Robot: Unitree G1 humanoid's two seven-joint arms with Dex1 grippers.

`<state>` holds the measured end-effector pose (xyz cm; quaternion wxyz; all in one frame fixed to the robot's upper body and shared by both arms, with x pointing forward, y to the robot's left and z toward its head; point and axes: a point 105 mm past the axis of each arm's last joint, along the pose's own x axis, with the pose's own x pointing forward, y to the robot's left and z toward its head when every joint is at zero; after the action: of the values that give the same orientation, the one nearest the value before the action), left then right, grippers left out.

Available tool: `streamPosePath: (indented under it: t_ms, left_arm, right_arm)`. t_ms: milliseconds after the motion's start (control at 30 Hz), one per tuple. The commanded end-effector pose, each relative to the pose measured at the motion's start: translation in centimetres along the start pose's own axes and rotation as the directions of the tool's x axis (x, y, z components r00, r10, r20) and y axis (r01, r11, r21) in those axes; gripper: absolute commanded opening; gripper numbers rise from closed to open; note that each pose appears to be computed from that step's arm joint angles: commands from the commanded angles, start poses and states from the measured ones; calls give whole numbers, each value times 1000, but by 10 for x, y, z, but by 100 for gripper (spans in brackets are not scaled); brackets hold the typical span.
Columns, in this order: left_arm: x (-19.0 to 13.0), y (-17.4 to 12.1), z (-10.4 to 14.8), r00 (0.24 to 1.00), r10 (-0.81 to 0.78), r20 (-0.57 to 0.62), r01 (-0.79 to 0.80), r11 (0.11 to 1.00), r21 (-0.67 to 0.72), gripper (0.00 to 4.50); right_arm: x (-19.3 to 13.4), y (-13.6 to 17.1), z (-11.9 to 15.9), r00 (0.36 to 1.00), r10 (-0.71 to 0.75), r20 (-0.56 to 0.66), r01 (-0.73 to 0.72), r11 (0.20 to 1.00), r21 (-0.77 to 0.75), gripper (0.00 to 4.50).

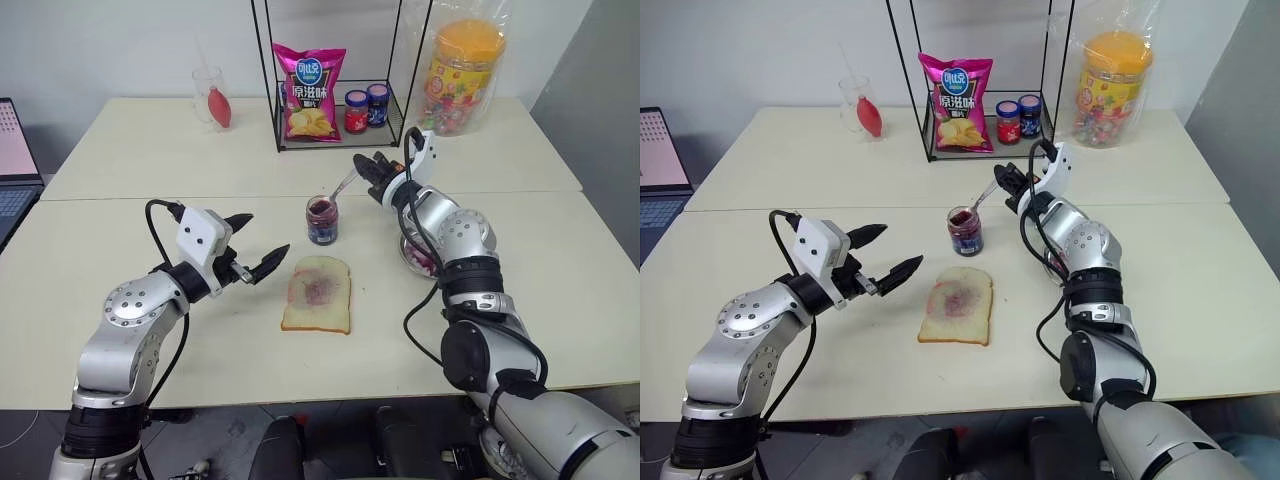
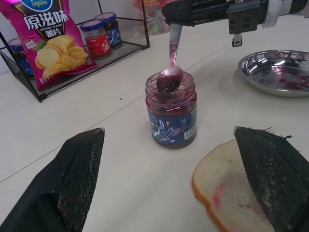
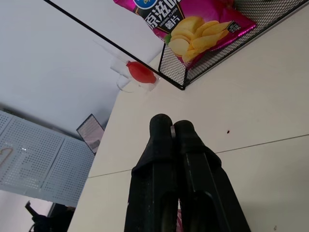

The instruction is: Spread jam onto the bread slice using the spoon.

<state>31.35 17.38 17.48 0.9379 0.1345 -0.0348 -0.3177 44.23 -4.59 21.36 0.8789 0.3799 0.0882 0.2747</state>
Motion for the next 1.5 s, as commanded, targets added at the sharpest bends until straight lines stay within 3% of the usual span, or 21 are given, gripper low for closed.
streamPosePath:
  t_ms: [33,1167,1367,1500]
  left_arm:
    - [1,1,12,999,-5,40,3,999,41,450]
    - [3,0,14,999,-18,43,16,999,44,450]
    - [3,-2,16,998,-27,56,25,999,40,450]
    - [-6,-2,15,998,-39,38,37,998,54,450]
  right_arm:
    - [-2,15,15,997,52,54,-51,998,-23,3]
    - [-10,3,19,998,20,66,-32,981,190,3]
    - [-13,10,23,996,56,75,-69,979,192,3]
    - [-21,32,31,985,150,80,-159,979,130,3]
